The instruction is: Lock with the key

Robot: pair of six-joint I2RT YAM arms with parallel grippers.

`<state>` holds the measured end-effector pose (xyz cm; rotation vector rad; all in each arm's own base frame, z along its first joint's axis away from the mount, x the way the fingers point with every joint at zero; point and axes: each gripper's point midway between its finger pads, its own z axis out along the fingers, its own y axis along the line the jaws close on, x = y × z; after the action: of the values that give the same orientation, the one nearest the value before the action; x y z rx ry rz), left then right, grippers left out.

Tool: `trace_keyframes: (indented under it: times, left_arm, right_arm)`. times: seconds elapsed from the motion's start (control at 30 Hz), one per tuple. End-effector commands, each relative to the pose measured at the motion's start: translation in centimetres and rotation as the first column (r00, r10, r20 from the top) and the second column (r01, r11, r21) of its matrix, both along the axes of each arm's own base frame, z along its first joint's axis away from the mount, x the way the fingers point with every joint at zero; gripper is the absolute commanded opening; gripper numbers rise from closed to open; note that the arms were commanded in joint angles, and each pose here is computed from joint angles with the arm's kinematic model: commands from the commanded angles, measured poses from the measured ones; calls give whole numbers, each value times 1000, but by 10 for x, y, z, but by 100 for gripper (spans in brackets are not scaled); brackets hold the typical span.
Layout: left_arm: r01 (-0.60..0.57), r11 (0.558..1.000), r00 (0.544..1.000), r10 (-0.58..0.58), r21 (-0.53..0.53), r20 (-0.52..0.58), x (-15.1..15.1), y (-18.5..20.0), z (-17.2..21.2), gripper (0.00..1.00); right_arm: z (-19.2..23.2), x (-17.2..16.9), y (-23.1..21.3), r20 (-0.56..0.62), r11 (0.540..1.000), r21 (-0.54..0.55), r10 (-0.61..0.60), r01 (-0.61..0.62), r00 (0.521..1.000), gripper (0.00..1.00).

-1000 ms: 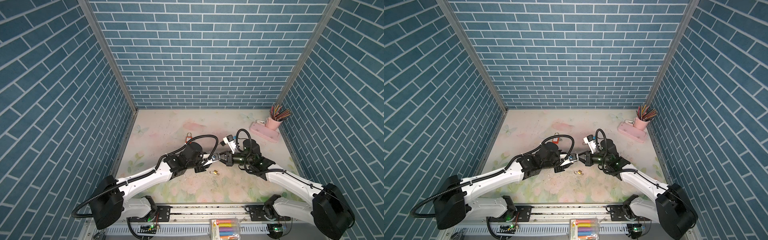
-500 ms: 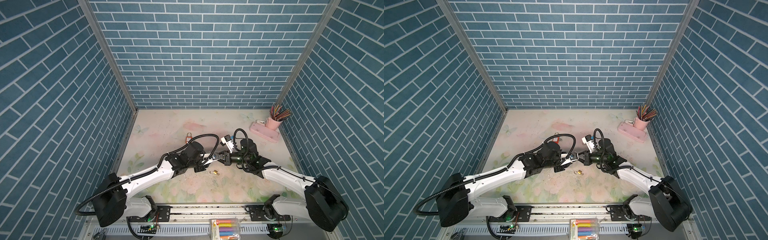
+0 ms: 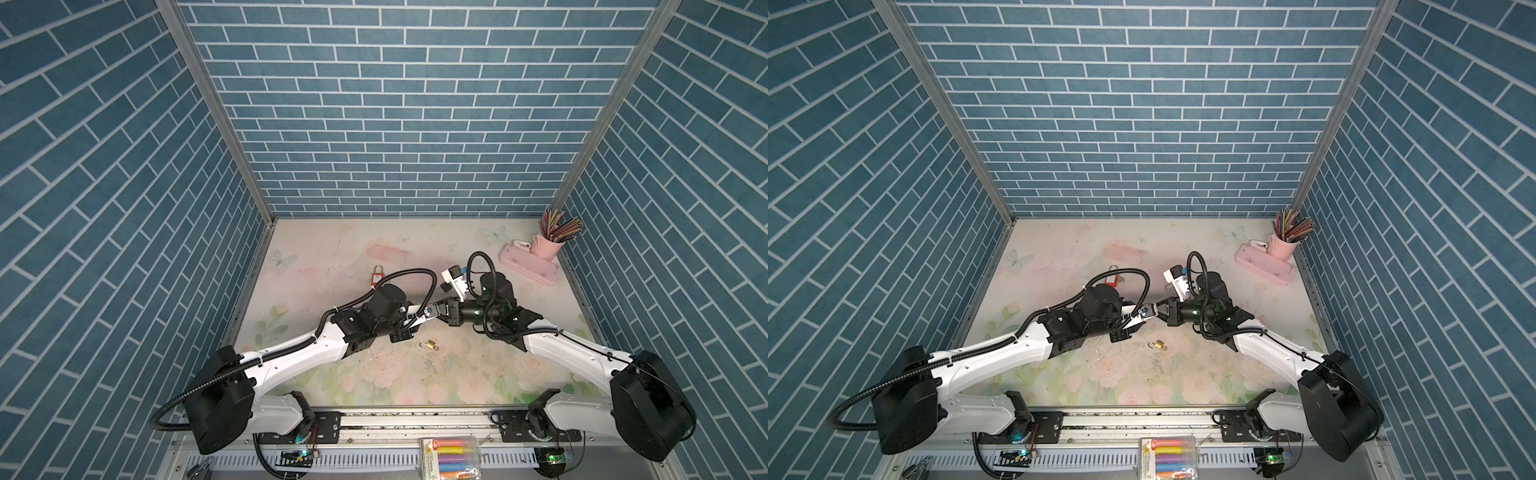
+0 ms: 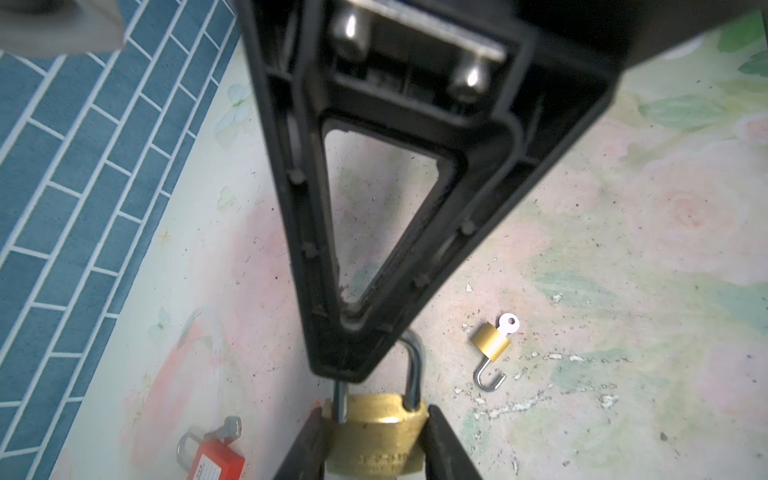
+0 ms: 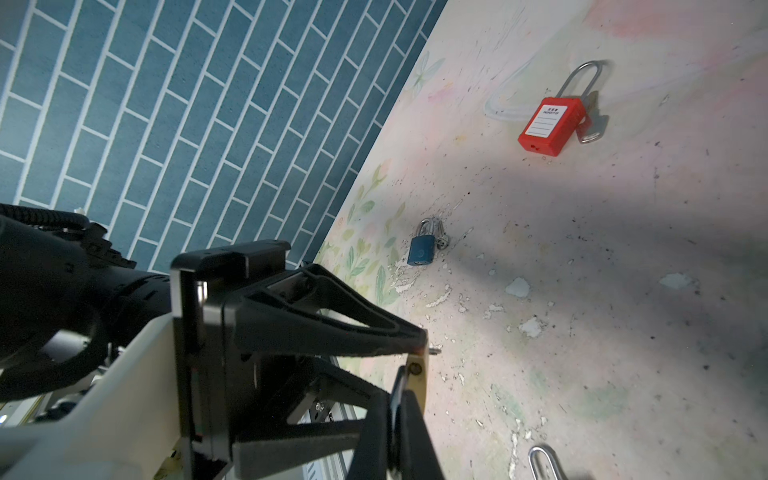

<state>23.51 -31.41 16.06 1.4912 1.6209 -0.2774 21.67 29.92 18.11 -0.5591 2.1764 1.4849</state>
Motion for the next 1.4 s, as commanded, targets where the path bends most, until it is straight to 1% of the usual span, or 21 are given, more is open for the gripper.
trace_keyframes:
  times: [0.0, 0.2, 0.6, 0.73, 0.8, 0.9, 1.03, 1.17, 1.3, 1.37]
  left_arm:
    - [149, 879, 942, 13, -452, 335, 4, -35, 159, 0]
    - [131, 883, 947, 22, -451, 320, 5, -33, 149, 0]
    - [131, 874, 942, 38, -469, 334, 7, -34, 156, 0]
    - [166, 865, 941, 5, -474, 340, 3, -38, 162, 0]
    - [199, 859, 940, -32, -472, 339, -2, -44, 165, 0]
    - [227, 856, 941, -70, -465, 330, -4, -51, 166, 0]
    - [230, 849, 941, -68, -476, 333, -4, -52, 169, 0]
    - [215, 861, 945, -65, -460, 321, -3, -50, 160, 0]
    - [193, 889, 955, -74, -415, 287, -4, -46, 137, 0]
    - [183, 895, 960, -74, -406, 270, -6, -43, 128, 0]
  right_arm:
    - [-36, -38, -5, -211, 991, -82, 82, -101, 974, 0]
    - [-28, -37, -7, -197, 990, -90, 88, -107, 977, 0]
    - [-27, -39, -8, -204, 990, -87, 90, -109, 975, 0]
    - [-27, -43, -7, -200, 988, -71, 122, -139, 972, 0]
    - [-28, -46, -7, -186, 985, -68, 145, -160, 972, 0]
    - [-32, -47, -8, -174, 982, -86, 151, -167, 973, 0]
    - [-35, -45, -9, -179, 982, -98, 142, -161, 974, 0]
    - [-34, -41, -10, -170, 983, -115, 119, -140, 978, 0]
    - [-21, -30, -17, -119, 988, -129, 75, -90, 990, 0]
    - [-15, -24, -24, -100, 990, -131, 43, -56, 994, 0]
